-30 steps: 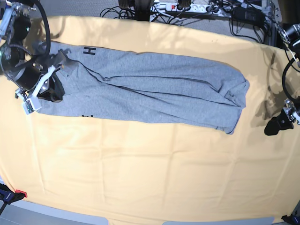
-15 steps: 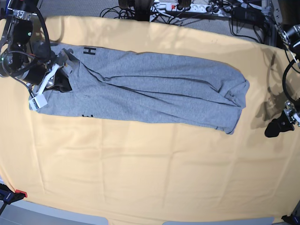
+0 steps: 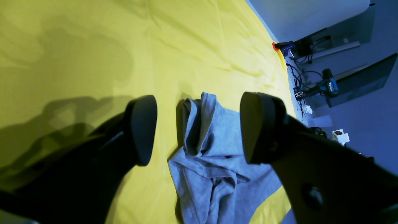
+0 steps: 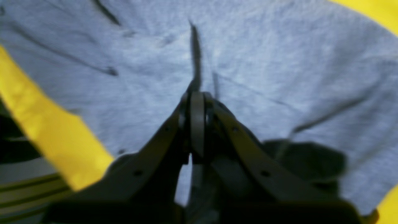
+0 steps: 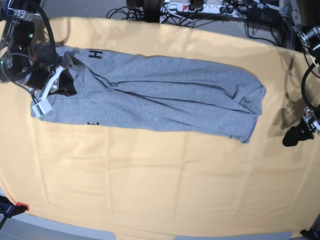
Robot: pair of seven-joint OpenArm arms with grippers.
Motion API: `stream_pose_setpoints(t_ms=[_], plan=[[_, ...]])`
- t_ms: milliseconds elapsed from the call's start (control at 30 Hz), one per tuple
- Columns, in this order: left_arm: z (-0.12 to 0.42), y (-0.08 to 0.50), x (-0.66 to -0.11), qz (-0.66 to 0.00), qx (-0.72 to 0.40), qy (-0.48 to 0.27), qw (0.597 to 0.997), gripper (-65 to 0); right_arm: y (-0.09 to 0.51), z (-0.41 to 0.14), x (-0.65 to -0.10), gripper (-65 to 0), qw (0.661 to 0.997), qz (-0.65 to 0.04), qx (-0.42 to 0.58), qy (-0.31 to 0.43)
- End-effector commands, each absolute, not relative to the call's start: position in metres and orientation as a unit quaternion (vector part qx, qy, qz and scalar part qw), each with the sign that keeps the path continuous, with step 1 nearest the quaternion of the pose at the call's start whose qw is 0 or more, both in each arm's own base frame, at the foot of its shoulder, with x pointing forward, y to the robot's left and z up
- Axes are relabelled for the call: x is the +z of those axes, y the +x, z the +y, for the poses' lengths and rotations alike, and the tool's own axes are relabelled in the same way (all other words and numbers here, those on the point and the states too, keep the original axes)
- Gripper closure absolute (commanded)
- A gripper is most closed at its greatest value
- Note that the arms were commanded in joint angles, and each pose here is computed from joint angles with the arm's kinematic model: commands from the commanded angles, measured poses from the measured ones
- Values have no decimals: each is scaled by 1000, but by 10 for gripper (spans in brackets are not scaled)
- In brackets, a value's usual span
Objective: Layout the t-shirt on the table in an organized manner, then fold the t-shirt properly
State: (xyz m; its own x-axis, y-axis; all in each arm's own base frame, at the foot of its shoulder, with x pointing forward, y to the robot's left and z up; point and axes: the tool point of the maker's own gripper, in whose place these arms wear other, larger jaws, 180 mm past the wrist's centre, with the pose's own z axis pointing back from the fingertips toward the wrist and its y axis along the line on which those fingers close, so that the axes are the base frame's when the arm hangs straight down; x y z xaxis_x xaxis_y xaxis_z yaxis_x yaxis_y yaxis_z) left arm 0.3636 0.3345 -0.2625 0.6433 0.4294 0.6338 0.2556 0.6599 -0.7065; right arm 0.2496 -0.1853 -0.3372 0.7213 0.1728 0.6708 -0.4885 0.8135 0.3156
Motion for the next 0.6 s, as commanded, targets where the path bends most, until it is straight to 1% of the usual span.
stream_pose_setpoints(t_ms=[0, 100, 333, 467, 533, 567], plan=[[345, 370, -239, -448, 45, -401, 798, -434, 254, -183, -322, 0, 883, -343, 198, 251], [345, 370, -239, -448, 45, -401, 797, -434, 244, -173, -316, 0, 878, -326, 217, 274], [345, 370, -239, -448, 45, -401, 798, -434, 244, -144, -266, 0, 818, -385, 246, 350], [345, 370, -239, -448, 46, -401, 798, -435, 241, -144, -248, 0, 812, -399, 287, 314], [345, 370, -239, -448, 46, -401, 798, -434, 243, -149, -246, 0, 819, -406, 296, 277], [345, 370, -239, -448, 46, -401, 798, -434, 243, -156, -250, 0, 829, -402, 295, 253]])
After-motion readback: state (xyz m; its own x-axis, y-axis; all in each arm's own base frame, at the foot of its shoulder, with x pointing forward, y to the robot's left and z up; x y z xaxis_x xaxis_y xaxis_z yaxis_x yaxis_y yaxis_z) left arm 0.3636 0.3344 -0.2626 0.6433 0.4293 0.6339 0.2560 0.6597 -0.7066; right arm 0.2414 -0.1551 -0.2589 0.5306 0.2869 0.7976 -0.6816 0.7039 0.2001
